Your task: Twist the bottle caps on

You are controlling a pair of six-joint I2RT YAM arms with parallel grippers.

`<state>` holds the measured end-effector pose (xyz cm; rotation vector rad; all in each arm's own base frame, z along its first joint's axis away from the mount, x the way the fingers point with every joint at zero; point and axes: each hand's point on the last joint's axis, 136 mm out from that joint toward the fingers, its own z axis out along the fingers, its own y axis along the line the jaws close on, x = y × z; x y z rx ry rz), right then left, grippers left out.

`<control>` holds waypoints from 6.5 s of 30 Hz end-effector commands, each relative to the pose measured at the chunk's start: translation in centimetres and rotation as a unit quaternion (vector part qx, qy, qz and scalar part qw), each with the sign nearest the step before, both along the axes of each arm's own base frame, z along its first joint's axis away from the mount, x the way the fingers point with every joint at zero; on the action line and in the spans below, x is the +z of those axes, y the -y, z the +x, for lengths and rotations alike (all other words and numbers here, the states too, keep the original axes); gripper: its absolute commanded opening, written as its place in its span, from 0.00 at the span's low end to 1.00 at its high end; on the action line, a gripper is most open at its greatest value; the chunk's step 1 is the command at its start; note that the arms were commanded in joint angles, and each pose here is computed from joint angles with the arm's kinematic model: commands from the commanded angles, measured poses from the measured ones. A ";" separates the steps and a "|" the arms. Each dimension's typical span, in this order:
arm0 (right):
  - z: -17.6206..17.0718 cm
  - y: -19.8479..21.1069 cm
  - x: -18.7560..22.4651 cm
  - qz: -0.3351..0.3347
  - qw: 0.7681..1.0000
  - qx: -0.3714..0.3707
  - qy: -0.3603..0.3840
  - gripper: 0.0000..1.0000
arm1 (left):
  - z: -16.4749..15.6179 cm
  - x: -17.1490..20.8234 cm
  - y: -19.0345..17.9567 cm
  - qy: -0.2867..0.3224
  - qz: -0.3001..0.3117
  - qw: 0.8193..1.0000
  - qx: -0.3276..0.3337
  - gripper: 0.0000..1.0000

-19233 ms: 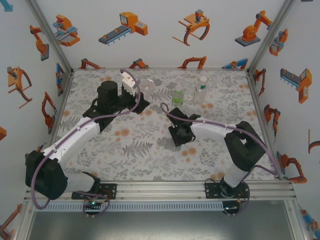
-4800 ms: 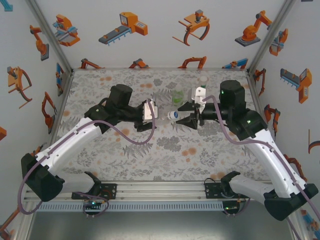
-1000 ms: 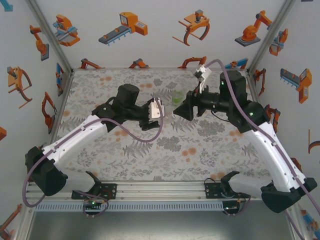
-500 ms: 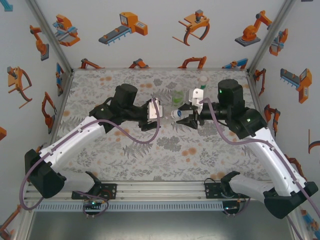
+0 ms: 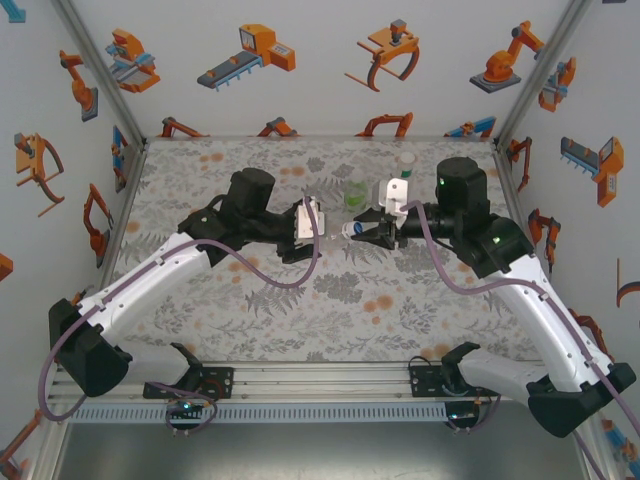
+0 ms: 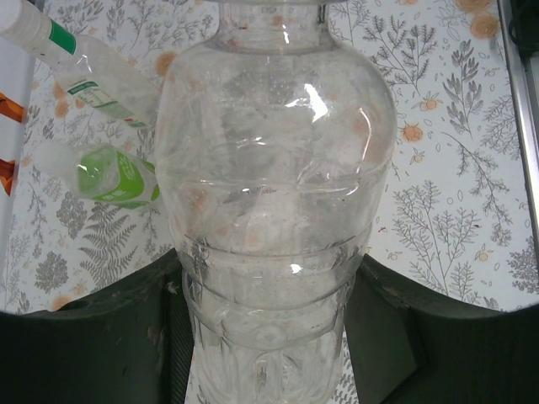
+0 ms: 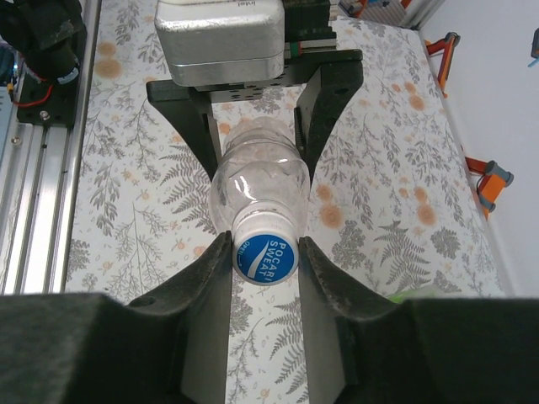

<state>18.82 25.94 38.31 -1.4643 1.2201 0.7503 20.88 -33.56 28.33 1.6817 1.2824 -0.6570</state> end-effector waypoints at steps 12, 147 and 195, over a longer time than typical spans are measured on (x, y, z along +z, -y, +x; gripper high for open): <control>4.8 0.1 -1.6 0.090 0.911 -0.202 -0.347 0.03 | 1.3 1.2 0.7 0.006 -0.029 0.999 0.032 0.00; 9.2 4.2 -4.6 0.183 0.616 -0.457 -0.614 0.49 | 3.0 1.5 2.8 0.008 -0.031 0.999 0.018 0.00; -0.2 0.0 0.7 -0.024 0.999 0.026 0.032 0.43 | -0.9 1.5 -0.3 0.001 0.007 1.000 -0.015 0.00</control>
